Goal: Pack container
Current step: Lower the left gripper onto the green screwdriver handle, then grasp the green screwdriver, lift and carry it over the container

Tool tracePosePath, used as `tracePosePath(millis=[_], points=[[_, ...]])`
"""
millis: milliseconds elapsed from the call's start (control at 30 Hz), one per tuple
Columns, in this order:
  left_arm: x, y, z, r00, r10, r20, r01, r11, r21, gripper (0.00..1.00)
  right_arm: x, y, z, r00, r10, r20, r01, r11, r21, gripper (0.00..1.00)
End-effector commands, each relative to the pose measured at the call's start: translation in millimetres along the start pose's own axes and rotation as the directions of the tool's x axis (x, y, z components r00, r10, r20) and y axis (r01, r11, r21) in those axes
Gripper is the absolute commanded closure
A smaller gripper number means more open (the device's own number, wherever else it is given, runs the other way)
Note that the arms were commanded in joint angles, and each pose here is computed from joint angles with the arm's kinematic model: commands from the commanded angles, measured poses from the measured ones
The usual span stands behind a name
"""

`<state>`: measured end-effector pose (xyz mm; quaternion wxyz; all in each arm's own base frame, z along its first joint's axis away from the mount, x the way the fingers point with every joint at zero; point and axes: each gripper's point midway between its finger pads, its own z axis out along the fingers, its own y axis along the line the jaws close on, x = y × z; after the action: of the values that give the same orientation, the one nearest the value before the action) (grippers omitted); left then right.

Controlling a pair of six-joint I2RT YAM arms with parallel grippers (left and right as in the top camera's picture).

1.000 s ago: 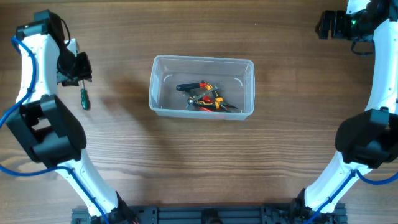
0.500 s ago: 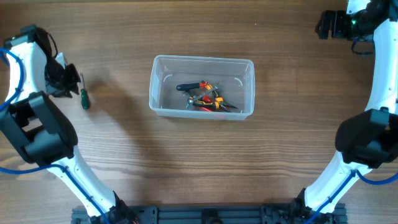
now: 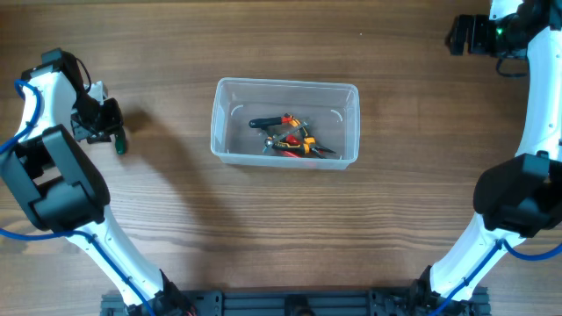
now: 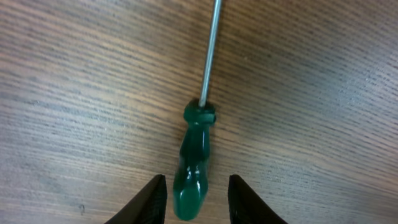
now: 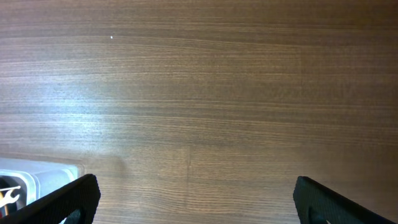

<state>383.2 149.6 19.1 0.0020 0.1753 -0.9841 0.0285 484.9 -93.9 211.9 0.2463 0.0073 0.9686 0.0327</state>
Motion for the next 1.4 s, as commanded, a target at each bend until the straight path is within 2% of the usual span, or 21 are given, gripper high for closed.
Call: tracePosePath(millis=[0,400,767,800,867,1033,1200,1367], points=[[0,-4,7,0.999,0.045,-0.004,-0.045,0.999,0.028,0.65,1,-1,1,1.0,0.016,-0.003,-0.016,1.0,0.005,0.0],[0,-18,22,0.997,0.073,0.011,-0.073,0.997,0.033,0.62,1,-2,1,1.0,0.016,-0.002,-0.016,1.0,0.006,0.0],[8,-12,31,0.997,0.071,-0.012,-0.071,0.997,0.005,0.61,1,-2,1,1.0,0.016,-0.002,-0.016,1.0,0.006,0.0],[9,-13,31,0.997,0.07,-0.015,-0.07,0.998,0.005,0.64,1,-2,1,1.0,0.016,-0.002,-0.016,1.0,0.006,0.0],[11,-12,31,0.997,0.07,-0.023,-0.07,0.998,0.006,0.79,1,-1,1,1.0,0.016,-0.002,-0.016,1.0,0.005,0.0],[13,-12,31,0.997,0.069,-0.028,-0.069,0.998,0.006,0.96,1,-2,1,1.0,0.016,-0.002,-0.016,1.0,0.006,0.0],[7,-13,15,0.999,0.041,0.0,-0.041,0.999,0.004,0.96,1,-1,1,1.0,0.016,-0.003,-0.016,1.0,0.005,0.0],[-18,-18,-55,0.99,0.052,0.13,-0.052,0.999,-0.003,0.96,1,-1,1,1.0,0.016,-0.002,-0.016,1.0,0.005,0.0]])
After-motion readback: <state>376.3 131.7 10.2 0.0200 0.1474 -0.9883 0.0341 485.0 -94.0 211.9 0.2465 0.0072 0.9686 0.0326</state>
